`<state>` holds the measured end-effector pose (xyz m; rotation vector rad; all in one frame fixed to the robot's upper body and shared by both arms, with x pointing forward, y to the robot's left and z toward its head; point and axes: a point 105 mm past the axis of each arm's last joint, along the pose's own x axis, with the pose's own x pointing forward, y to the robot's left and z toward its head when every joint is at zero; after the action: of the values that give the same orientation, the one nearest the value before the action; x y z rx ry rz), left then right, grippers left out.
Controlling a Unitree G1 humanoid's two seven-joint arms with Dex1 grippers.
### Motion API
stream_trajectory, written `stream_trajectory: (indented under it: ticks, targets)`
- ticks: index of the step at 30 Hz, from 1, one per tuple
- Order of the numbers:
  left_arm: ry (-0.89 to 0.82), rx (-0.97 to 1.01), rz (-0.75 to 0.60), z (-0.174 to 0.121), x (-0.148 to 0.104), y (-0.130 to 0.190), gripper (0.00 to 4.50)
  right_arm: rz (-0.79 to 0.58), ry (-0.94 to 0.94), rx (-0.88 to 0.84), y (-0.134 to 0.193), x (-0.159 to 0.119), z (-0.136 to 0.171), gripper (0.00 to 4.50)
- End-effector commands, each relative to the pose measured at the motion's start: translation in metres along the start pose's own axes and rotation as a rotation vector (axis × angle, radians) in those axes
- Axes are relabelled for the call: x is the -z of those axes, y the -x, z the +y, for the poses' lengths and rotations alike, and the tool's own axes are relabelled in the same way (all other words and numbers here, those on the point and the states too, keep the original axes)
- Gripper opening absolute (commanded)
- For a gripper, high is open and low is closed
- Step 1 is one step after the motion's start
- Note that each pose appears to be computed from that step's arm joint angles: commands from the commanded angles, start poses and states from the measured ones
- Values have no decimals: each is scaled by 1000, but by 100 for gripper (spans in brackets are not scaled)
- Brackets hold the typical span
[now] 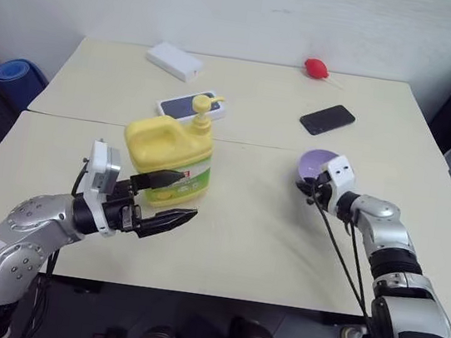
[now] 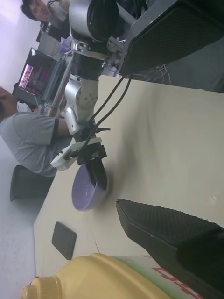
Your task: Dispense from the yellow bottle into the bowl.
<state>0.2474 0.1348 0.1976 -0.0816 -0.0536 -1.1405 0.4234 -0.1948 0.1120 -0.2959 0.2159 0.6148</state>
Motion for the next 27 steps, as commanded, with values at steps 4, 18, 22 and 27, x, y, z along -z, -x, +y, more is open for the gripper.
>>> stream_trajectory:
  ticks: [4,18,22,27]
  targets:
    - [-32,7,-32,1,-15,2,410,-125,75,-114,6,-48,5,0]
    - [-295,6,-129,44,-126,-36,2,-187,476,-547,9,-159,100,0]
    - [-324,-77,-104,71,-129,-55,2,-194,502,-571,-1,-172,109,0]
    - [-352,-142,-48,91,-120,-72,2,-213,514,-628,-6,-182,124,0]
